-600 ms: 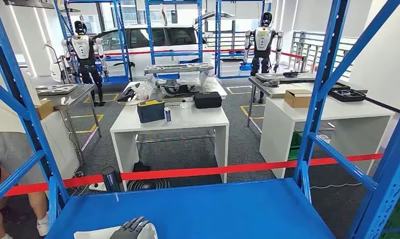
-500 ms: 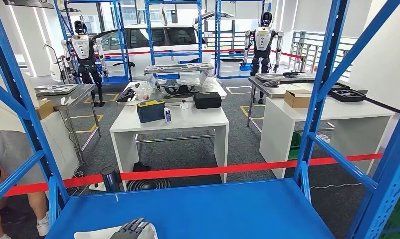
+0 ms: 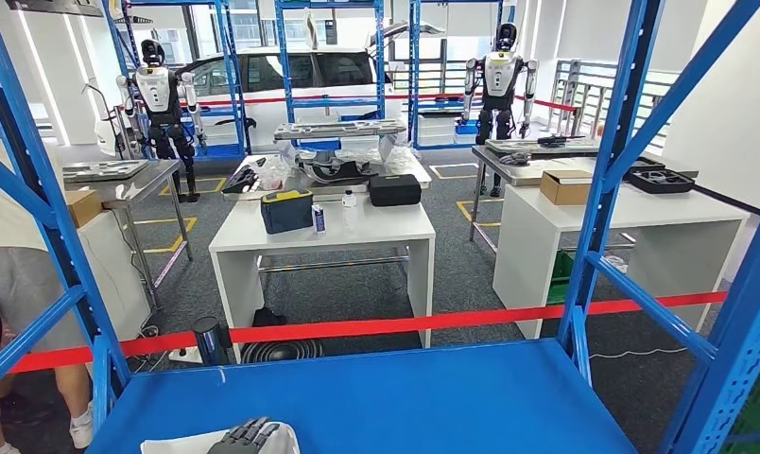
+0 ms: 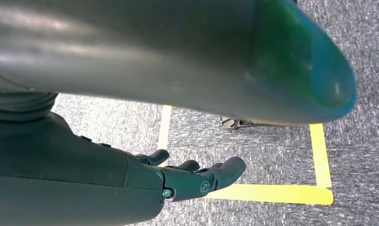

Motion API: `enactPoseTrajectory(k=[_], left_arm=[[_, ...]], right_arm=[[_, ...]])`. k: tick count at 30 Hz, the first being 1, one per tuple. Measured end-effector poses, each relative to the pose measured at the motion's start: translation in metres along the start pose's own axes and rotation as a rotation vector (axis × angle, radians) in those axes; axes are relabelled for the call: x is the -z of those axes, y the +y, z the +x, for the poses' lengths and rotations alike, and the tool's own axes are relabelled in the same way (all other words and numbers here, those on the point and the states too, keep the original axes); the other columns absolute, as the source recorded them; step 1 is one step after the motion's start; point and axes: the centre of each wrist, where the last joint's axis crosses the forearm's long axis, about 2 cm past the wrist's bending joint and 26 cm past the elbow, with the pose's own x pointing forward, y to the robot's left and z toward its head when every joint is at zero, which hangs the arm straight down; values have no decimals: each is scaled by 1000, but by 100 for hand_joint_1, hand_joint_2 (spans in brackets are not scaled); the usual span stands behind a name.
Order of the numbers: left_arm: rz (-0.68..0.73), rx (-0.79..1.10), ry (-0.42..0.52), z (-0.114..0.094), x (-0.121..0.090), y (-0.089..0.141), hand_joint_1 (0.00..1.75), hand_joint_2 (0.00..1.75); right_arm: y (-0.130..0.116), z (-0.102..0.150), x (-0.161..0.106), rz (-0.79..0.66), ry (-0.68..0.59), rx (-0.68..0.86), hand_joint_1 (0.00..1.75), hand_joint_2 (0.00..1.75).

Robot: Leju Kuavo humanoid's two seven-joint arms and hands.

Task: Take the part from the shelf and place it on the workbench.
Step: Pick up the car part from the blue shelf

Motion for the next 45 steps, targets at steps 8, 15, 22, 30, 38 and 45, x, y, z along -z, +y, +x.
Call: enactPoseTrajectory(k=[8,15,22,30,38,45], left_arm=[[-38,45,130,-13,-4,0,175,175],[-122,100,291,-28,-13,-10,175,175],[-142,125,312,-33,-16,-13,175,175],[-85,180,232,-32,-16,-14,148,175],[45,203,125,-27,-17,-18,148,175],[211,132,14,-10,-6,-2,148,175]], right_arm=[[1,0,0,1,3,-5,0,0],[0,0,0,0,3,-6,0,0],[1,0,0,-1,0,-2,0,0],[1,0,0,0,-6,-10,0,0],[0,0,0,-1,-2,-15,0,0],[0,1,0,-1,0,-26,0,0]])
